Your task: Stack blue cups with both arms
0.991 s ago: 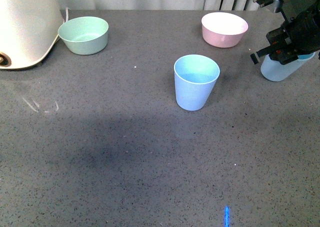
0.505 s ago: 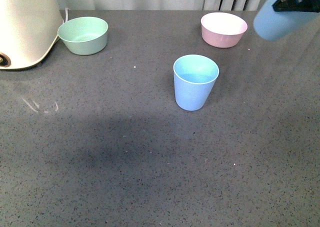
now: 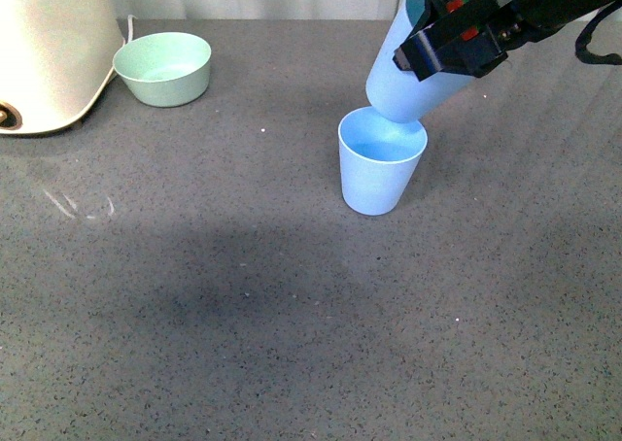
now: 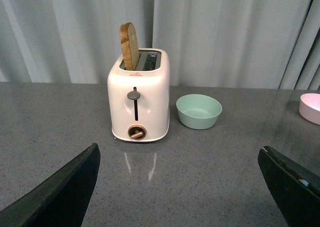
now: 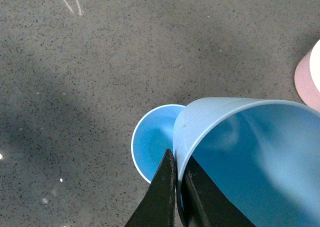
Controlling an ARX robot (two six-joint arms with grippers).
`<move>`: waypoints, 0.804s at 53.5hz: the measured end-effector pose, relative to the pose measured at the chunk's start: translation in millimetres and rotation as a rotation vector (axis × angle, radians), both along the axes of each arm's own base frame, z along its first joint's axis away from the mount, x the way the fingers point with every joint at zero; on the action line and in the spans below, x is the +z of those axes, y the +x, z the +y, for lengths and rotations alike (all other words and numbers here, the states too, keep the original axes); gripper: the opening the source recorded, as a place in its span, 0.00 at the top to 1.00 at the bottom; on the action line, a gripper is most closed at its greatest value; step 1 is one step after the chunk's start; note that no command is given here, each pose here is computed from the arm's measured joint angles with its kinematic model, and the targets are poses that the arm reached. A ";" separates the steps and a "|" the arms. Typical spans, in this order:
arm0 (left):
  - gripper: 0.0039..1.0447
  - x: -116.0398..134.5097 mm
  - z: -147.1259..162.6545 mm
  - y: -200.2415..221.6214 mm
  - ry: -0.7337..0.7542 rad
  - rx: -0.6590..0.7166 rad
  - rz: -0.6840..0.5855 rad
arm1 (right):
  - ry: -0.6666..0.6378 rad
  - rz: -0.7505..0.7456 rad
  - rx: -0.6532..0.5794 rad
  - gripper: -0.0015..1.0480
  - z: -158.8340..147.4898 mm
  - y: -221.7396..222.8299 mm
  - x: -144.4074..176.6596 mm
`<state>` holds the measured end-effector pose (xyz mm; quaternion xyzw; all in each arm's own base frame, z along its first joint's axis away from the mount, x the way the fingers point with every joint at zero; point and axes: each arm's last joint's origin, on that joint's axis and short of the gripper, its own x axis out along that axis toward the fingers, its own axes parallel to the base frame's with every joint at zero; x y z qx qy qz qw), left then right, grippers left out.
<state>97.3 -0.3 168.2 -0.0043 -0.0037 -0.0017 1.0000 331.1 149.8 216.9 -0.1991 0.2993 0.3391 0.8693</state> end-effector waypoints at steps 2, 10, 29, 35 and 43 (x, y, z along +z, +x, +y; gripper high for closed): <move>0.08 0.0 0.0 0.0 0.000 0.000 0.000 | -0.003 0.004 0.003 0.98 1.9 0.5 -1.6; 0.08 0.0 0.0 0.0 0.000 0.000 0.000 | -0.011 0.027 0.020 0.98 9.1 -0.3 -8.9; 0.08 0.0 0.0 0.0 0.000 0.000 0.000 | -0.019 0.029 0.020 0.79 14.2 0.2 -14.1; 0.08 0.0 0.0 0.0 0.000 0.000 0.000 | 0.007 0.002 0.005 0.61 12.4 2.5 -10.5; 0.08 0.0 0.0 0.0 0.000 0.000 0.000 | 0.099 -0.063 -0.083 0.34 -12.2 -4.5 1.6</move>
